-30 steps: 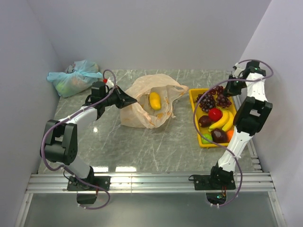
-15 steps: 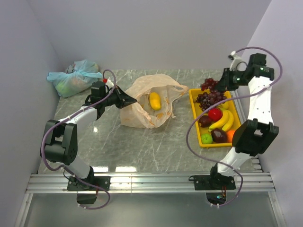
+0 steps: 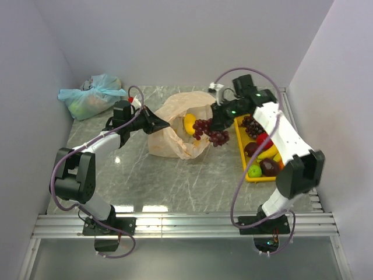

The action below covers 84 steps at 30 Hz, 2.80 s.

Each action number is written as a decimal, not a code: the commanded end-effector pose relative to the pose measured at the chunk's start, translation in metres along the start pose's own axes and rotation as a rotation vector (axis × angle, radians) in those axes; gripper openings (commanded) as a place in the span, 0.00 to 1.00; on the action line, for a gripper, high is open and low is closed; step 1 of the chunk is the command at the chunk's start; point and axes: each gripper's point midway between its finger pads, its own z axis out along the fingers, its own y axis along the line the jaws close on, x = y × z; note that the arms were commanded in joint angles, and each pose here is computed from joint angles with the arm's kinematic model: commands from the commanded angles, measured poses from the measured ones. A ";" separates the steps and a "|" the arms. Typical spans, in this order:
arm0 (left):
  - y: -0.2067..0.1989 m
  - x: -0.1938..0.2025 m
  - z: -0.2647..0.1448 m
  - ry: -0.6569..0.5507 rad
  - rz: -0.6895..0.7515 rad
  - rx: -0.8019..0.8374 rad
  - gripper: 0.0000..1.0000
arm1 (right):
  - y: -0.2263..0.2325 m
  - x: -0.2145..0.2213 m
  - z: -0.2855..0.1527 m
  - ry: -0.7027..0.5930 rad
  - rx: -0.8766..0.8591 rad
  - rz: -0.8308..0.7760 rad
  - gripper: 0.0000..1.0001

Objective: Place the fake fruits into the plastic bag and tie a complex knot

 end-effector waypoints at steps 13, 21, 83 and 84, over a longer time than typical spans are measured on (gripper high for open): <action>-0.035 0.008 0.003 0.025 0.068 0.094 0.00 | -0.069 -0.093 0.122 -0.095 0.066 0.266 0.00; -0.025 -0.007 0.003 0.003 0.016 0.080 0.00 | -0.026 -0.127 0.148 -0.315 -0.012 0.353 0.42; -0.006 0.011 -0.016 0.012 0.135 0.007 0.00 | -0.163 0.176 -0.030 0.416 0.561 0.339 0.50; -0.007 0.011 -0.016 0.014 0.134 0.010 0.00 | -0.160 0.162 -0.039 0.391 0.560 0.330 0.44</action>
